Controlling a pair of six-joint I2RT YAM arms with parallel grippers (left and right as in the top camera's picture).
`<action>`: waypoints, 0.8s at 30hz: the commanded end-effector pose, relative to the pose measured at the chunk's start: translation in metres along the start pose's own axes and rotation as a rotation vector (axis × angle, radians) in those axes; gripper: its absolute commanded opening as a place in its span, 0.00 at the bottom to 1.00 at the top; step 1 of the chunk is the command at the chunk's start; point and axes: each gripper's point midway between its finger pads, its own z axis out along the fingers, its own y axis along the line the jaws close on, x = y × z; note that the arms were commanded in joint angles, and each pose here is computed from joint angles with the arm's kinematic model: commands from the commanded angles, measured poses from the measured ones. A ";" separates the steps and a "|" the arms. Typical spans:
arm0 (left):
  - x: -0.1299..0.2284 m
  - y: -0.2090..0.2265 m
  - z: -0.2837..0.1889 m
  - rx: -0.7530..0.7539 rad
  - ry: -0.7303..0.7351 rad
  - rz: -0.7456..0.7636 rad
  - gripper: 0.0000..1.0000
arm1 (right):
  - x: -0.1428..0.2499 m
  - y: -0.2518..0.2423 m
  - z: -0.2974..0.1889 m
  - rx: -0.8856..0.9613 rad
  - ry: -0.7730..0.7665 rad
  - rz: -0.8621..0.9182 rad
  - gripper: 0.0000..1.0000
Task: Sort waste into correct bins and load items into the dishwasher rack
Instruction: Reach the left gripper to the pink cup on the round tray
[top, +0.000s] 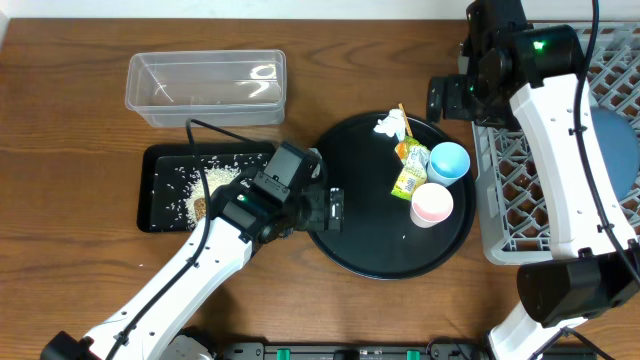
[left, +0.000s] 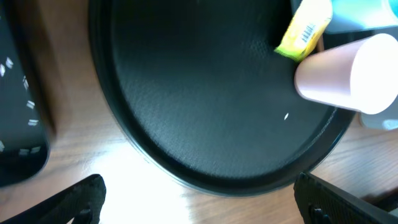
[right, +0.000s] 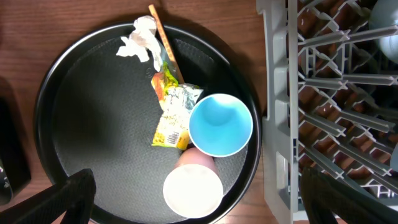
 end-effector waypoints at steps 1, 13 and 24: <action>-0.015 -0.012 -0.004 0.038 -0.051 0.037 0.98 | 0.002 0.003 0.002 0.009 0.005 -0.002 0.99; -0.044 -0.025 -0.008 0.084 -0.175 0.022 0.98 | 0.002 0.003 0.002 0.009 0.006 -0.002 0.99; -0.049 -0.022 -0.009 0.061 -0.199 0.019 0.98 | 0.002 0.003 0.002 0.009 0.005 -0.002 0.99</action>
